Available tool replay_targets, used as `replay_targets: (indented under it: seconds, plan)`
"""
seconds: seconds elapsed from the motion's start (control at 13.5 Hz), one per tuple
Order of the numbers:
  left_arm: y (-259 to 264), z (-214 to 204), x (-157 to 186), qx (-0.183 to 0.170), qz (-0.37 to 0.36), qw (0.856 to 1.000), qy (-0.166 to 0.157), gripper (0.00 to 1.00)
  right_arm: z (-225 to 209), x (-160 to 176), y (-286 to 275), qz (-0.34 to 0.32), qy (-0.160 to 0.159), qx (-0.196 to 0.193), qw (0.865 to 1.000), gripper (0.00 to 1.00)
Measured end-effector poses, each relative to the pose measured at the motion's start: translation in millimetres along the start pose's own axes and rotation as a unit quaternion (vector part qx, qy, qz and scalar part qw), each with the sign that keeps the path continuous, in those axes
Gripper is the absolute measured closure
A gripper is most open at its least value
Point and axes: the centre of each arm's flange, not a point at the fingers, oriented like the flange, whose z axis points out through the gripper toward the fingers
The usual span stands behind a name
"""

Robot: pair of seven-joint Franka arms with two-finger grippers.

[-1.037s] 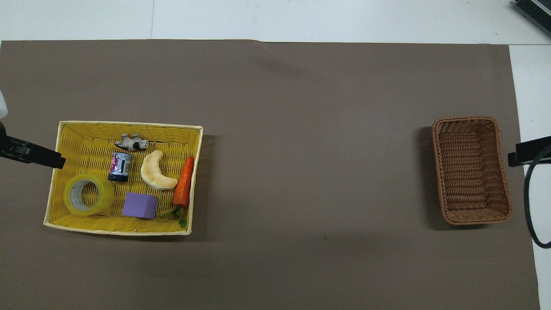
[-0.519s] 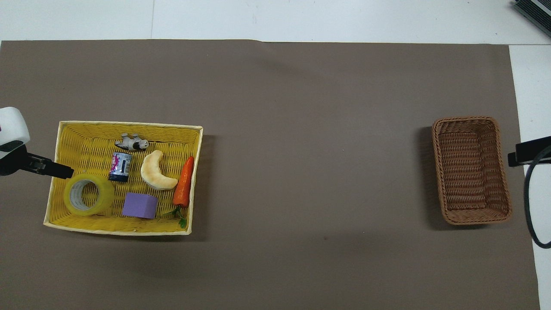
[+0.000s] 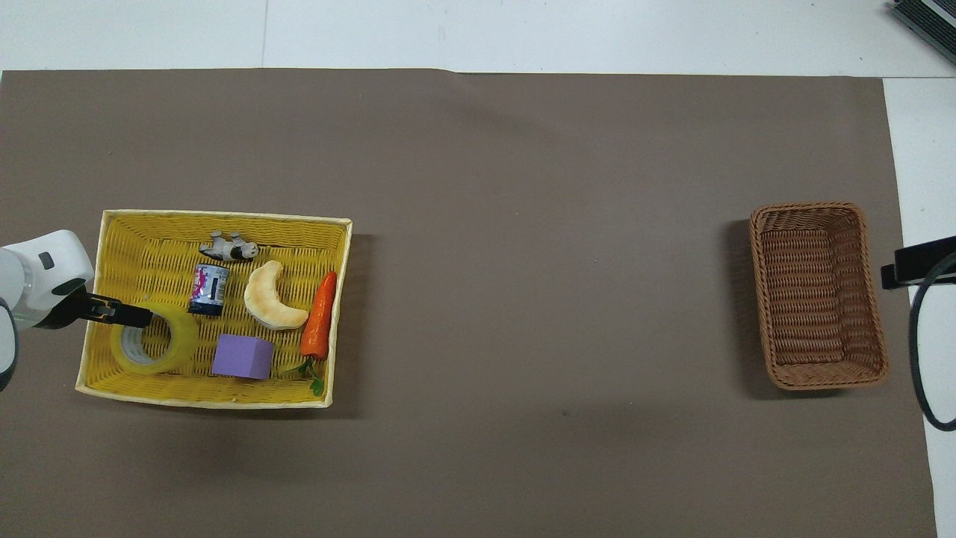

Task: Move tape to another basket
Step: 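Lower the left gripper into the tape roll's hole in the yellow basket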

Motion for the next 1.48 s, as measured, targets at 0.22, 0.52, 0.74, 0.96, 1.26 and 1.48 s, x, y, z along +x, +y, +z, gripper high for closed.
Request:
replay_targets:
  seconds: [0.22,0.52,0.74,0.96,1.26,1.48]
  plan:
    - [-2.0,7.3,-1.7,-0.003,-0.002,1.0,-0.005,0.09,0.0,0.0,0.0,0.0,0.0,0.0,1.0,0.0]
    - [-11.0,8.6,-6.6,-0.004,0.008,1.0,-0.006,0.2,0.0,0.0,0.0,0.0,0.0,0.0,1.0,0.0]
    - [-20.6,15.4,-13.2,-0.006,0.007,1.0,-0.007,0.22,0.0,0.0,0.0,0.0,0.0,0.0,1.0,0.0]
    - [-18.6,24.9,-14.9,-0.007,0.008,1.0,-0.009,0.28,0.0,0.0,0.0,0.0,0.0,0.0,1.0,0.0]
    - [-15.6,28.1,-15.5,-0.009,0.011,1.0,-0.012,0.31,0.0,0.0,0.0,0.0,0.0,0.0,1.0,0.0]
    - [-15.9,31.6,-16.8,-0.01,0.01,1.0,-0.014,0.34,0.0,0.0,0.0,0.0,0.0,0.0,1.0,0.0]
